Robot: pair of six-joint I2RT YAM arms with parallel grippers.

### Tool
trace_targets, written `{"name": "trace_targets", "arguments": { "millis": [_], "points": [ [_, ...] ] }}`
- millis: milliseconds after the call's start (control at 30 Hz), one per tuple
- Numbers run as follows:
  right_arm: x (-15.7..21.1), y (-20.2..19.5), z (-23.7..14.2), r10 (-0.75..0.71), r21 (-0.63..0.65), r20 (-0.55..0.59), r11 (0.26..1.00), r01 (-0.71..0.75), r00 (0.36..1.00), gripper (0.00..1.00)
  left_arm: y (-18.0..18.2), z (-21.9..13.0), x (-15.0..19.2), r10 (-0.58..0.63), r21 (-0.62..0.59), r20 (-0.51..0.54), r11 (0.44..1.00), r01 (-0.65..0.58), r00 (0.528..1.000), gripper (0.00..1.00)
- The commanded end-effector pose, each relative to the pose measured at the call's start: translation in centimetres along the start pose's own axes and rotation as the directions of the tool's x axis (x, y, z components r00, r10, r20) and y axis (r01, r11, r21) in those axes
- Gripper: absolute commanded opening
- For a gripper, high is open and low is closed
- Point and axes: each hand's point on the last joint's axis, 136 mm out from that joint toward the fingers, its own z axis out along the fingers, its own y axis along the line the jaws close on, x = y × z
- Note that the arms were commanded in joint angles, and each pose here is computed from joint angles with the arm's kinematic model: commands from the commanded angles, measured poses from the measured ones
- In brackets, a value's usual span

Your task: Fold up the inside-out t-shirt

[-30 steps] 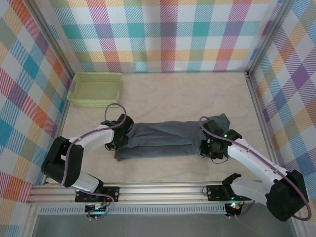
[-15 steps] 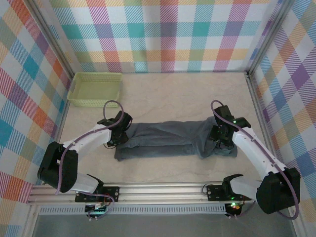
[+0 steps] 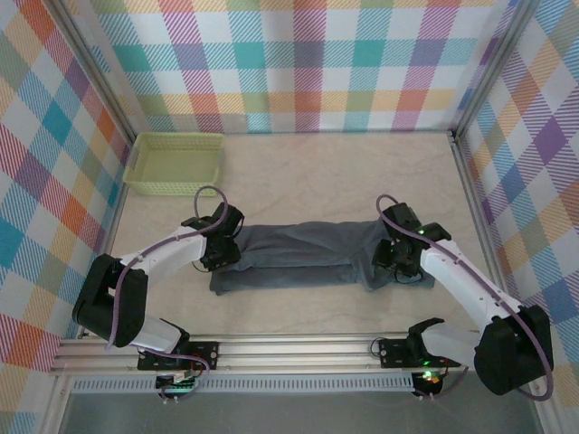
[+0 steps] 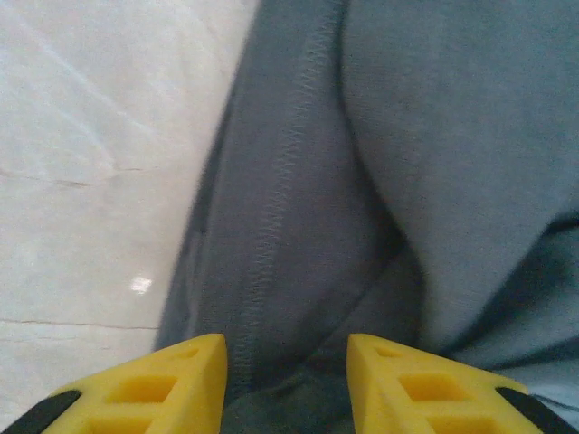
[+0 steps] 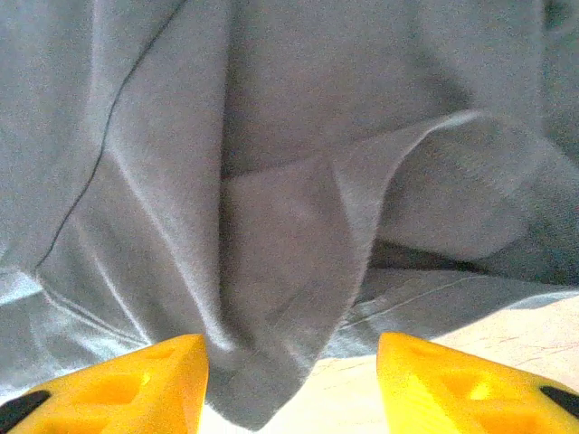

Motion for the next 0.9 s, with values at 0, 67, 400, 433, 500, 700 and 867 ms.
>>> {"name": "trace_targets", "arguments": {
  "millis": [0,67,400,433,500,700,867],
  "points": [
    [1.2,0.1,1.1,0.015,0.004,-0.039,1.0,-0.015,0.999,0.53,-1.6,-0.2,0.6,0.03,0.102,-0.025,0.994,-0.027,0.999,0.4],
    [1.4,0.1,1.5,0.014,0.01,-0.047,1.0,-0.014,0.999,0.53,-2.5,-0.2,1.2,0.082,0.112,-0.045,0.991,-0.077,0.996,0.4],
    [0.9,0.3,1.7,0.002,0.024,-0.041,1.0,-0.001,0.999,0.53,-4.9,-0.5,3.3,0.261,0.156,-0.055,0.956,-0.25,0.964,0.42],
    [0.8,0.3,1.6,0.001,0.024,-0.04,1.0,0.0,0.999,0.54,-4.9,-0.7,3.4,0.276,0.141,-0.049,0.953,-0.267,0.96,0.43],
    [0.7,0.4,1.7,0.001,0.024,-0.041,1.0,0.0,0.999,0.54,-4.6,-0.9,3.3,0.281,0.114,-0.032,0.954,-0.276,0.959,0.45],
    [0.7,0.7,2.0,-0.001,0.019,-0.046,1.0,0.002,0.999,0.54,-3.7,-0.1,1.7,0.198,0.077,-0.015,0.978,-0.196,0.98,0.5],
    [0.9,0.4,2.0,-0.002,0.026,-0.046,1.0,0.003,0.999,0.54,-4.8,0.1,0.1,0.161,0.109,0.018,0.981,-0.162,0.987,0.46]
  ]
}}
